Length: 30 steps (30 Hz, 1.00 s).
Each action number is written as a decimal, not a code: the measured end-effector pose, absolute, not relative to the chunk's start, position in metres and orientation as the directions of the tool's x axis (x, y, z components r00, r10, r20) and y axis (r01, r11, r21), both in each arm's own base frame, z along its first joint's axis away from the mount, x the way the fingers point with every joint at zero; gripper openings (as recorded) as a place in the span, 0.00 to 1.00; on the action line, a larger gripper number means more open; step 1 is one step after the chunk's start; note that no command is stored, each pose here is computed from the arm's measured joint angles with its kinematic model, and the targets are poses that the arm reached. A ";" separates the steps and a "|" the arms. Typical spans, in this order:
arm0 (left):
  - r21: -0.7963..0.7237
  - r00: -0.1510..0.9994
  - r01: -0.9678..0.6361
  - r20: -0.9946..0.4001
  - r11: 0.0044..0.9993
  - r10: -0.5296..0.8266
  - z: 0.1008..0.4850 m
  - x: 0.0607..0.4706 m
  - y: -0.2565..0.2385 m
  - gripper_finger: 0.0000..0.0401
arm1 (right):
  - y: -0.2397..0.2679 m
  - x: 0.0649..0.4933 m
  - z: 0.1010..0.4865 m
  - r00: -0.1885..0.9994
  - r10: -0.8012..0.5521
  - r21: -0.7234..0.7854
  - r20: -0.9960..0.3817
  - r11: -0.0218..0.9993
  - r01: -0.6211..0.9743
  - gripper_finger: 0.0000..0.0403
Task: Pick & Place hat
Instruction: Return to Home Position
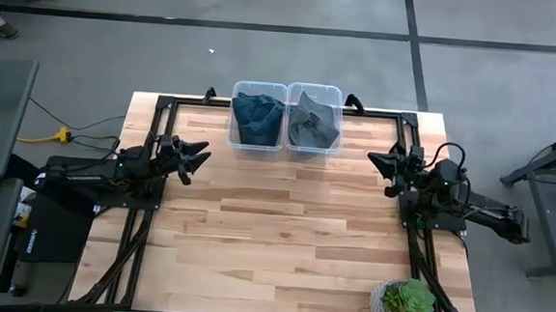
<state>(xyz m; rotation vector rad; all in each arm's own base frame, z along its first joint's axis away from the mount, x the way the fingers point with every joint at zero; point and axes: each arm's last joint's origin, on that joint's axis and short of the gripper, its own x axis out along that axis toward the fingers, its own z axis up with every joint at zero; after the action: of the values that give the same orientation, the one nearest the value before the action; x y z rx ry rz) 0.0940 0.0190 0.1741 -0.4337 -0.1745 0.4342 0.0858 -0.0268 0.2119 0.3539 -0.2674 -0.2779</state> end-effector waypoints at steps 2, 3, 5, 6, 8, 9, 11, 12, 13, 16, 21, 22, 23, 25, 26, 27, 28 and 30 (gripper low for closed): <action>-0.429 0.890 -0.383 0.065 0.818 0.452 0.173 0.094 0.019 0.48 | -0.027 0.086 0.213 0.924 -0.317 0.363 0.216 0.904 0.226 0.00; -0.428 0.890 -0.385 0.062 0.818 0.451 0.173 0.094 0.019 0.48 | -0.027 0.086 0.213 0.920 -0.325 0.356 0.217 0.904 0.236 0.00; -0.426 0.891 -0.387 0.056 0.818 0.451 0.173 0.094 0.019 0.48 | -0.028 0.087 0.207 0.912 -0.333 0.361 0.241 0.903 0.234 0.00; -0.424 0.891 -0.390 0.050 0.818 0.451 0.172 0.094 0.019 0.48 | -0.028 0.088 0.203 0.909 -0.331 0.370 0.252 0.901 0.225 0.00; -0.423 0.891 -0.390 0.049 0.818 0.451 0.173 0.094 0.019 0.48 | -0.029 0.090 0.198 0.906 -0.327 0.378 0.268 0.901 0.214 0.00; -0.423 0.891 -0.390 0.049 0.818 0.451 0.173 0.094 0.019 0.48 | -0.029 0.090 0.197 0.903 -0.326 0.378 0.280 0.902 0.208 0.00; -0.423 0.891 -0.390 0.050 0.818 0.451 0.173 0.094 0.019 0.48 | -0.029 0.091 0.193 0.905 -0.324 0.381 0.274 0.901 0.207 0.00; -0.423 0.891 -0.390 0.050 0.818 0.451 0.173 0.094 0.019 0.48 | -0.029 0.091 0.192 0.910 -0.322 0.382 0.261 0.900 0.209 0.00; -0.423 0.891 -0.390 0.050 0.818 0.451 0.173 0.094 0.019 0.48 | -0.029 0.091 0.191 0.912 -0.320 0.381 0.255 0.900 0.209 0.00; -0.421 0.891 -0.390 0.050 0.819 0.451 0.173 0.094 0.019 0.48 | -0.028 0.092 0.191 0.916 -0.309 0.374 0.255 0.905 0.201 0.00; -0.397 0.891 -0.396 0.050 0.828 0.451 0.173 0.094 0.019 0.48 | -0.025 0.095 0.182 0.945 -0.289 0.377 0.156 0.901 0.213 0.00; -0.396 0.891 -0.397 0.049 0.828 0.451 0.173 0.094 0.019 0.48 | -0.024 0.095 0.179 0.950 -0.282 0.374 0.132 0.902 0.215 0.00; -0.396 0.891 -0.397 0.050 0.828 0.451 0.173 0.094 0.019 0.48 | -0.023 0.096 0.177 0.955 -0.276 0.368 0.108 0.903 0.219 0.00; -0.396 0.891 -0.397 0.050 0.828 0.451 0.173 0.094 0.019 0.48 | -0.021 0.097 0.172 0.962 -0.265 0.353 0.056 0.907 0.229 0.00; -0.396 0.891 -0.397 0.049 0.828 0.451 0.173 0.094 0.019 0.48 | -0.020 0.097 0.170 0.965 -0.262 0.345 0.034 0.909 0.234 0.00; -0.397 0.891 -0.397 0.049 0.828 0.451 0.173 0.094 0.019 0.48 | -0.019 0.097 0.168 0.967 -0.254 0.336 0.019 0.913 0.233 0.00; -0.398 0.891 -0.397 0.050 0.827 0.451 0.173 0.094 0.019 0.48 | -0.018 0.097 0.168 0.970 -0.243 0.327 0.014 0.918 0.225 0.00; -0.401 0.892 -0.393 0.050 0.827 0.448 0.173 0.094 0.019 0.48 | -0.017 0.098 0.168 0.974 -0.228 0.302 0.014 0.929 0.213 0.00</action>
<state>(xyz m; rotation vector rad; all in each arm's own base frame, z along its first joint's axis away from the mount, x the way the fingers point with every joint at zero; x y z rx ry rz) 0.0939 0.0192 0.1727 -0.3938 -0.1447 0.4484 0.0976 -0.0170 0.1679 0.3037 -0.0491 -0.2262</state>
